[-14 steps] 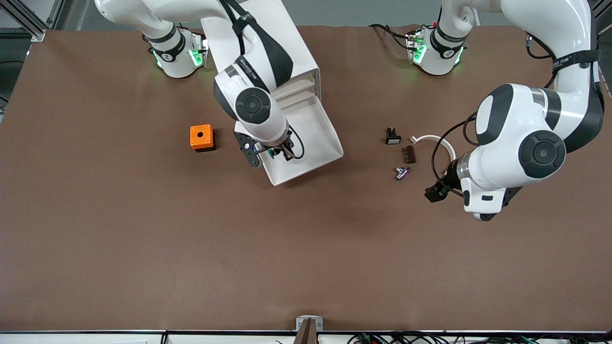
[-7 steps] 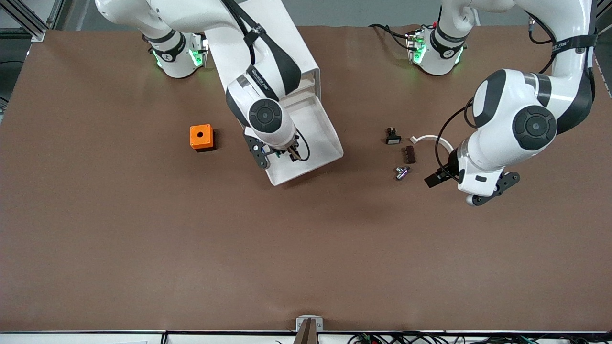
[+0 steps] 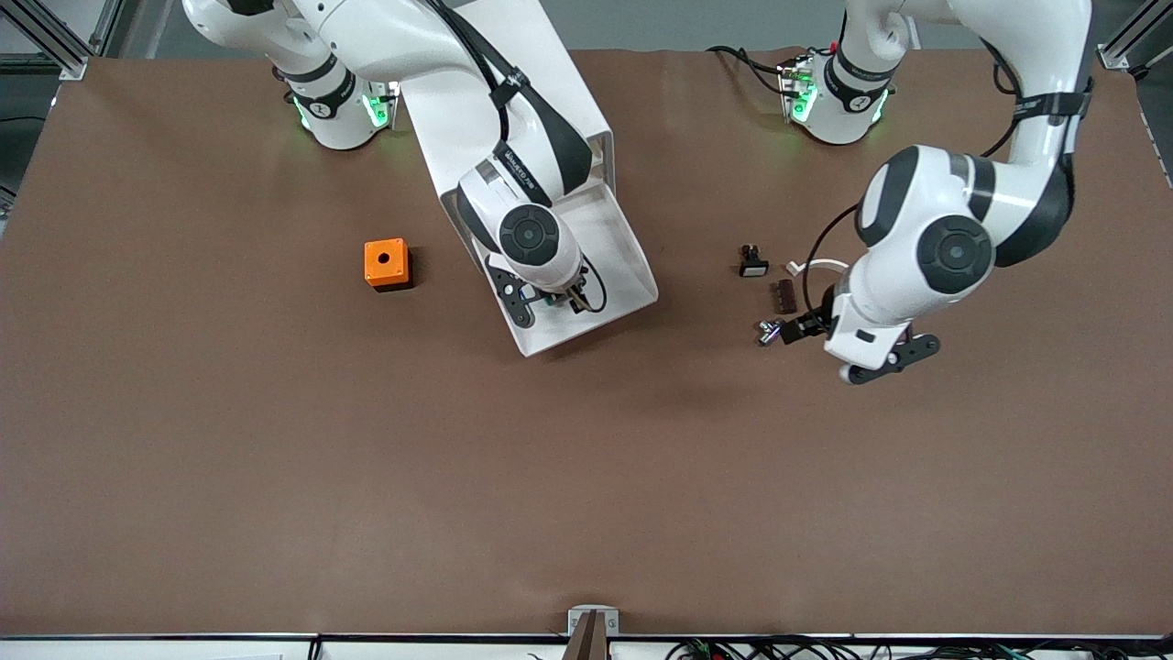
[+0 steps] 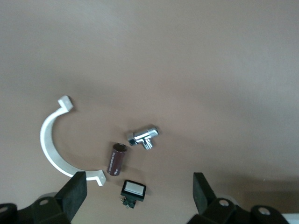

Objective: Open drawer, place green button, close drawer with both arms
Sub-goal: 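Open the right gripper and withdraw it from the drawer, then push the drawer closed with the left gripper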

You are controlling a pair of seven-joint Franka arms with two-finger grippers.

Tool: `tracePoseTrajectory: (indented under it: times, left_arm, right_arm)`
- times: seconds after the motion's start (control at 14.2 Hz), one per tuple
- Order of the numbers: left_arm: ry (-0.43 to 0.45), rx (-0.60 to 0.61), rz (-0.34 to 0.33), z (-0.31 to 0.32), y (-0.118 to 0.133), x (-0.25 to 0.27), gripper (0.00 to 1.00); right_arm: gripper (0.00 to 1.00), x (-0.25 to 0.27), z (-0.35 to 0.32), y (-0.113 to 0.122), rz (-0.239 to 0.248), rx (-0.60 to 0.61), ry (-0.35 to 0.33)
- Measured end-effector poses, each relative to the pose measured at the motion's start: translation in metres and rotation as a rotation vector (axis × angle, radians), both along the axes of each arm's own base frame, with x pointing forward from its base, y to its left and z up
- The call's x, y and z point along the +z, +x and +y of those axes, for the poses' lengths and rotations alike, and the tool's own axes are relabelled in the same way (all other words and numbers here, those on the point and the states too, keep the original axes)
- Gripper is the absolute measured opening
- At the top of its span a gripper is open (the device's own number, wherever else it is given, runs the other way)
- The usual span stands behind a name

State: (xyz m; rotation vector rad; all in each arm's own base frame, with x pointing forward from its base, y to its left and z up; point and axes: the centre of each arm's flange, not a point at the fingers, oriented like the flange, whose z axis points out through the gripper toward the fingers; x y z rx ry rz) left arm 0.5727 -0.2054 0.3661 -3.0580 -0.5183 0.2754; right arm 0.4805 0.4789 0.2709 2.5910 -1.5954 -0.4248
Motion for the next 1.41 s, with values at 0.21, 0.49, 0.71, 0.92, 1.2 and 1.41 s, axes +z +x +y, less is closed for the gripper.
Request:
tracePoseTrajectory:
  times: [0.21,0.49,0.71,0.92,1.2,1.41]
  left_arm:
    - [0.003,-0.048,0.040,-0.027,-0.011,-0.025,1.00]
    - [0.008,-0.080,0.081,-0.047,-0.018,-0.055,1.00]
    - [-0.009,-0.041,0.091,-0.065,-0.023,-0.074,1.00]
    - [-0.052,0.051,0.084,-0.102,-0.031,-0.098,1.00]
    - [-0.043,0.171,0.071,-0.150,-0.023,-0.130,1.00]
    - [-0.045,0.196,0.066,-0.184,-0.025,-0.139,1.00]
  right_arm:
    - [0.67,0.002,0.001,0.001,-0.002,0.000,0.002]
    - [1.00,0.025,-0.002,0.008,0.017,0.005,-0.009]
    - [1.00,0.094,-0.027,0.029,0.065,0.010,-0.022]
    - [1.00,0.184,-0.096,0.063,0.065,0.072,0.033]
    - [1.00,0.284,-0.242,0.087,0.010,0.289,0.171]
    - [1.00,0.316,-0.351,0.098,-0.065,0.504,0.254]
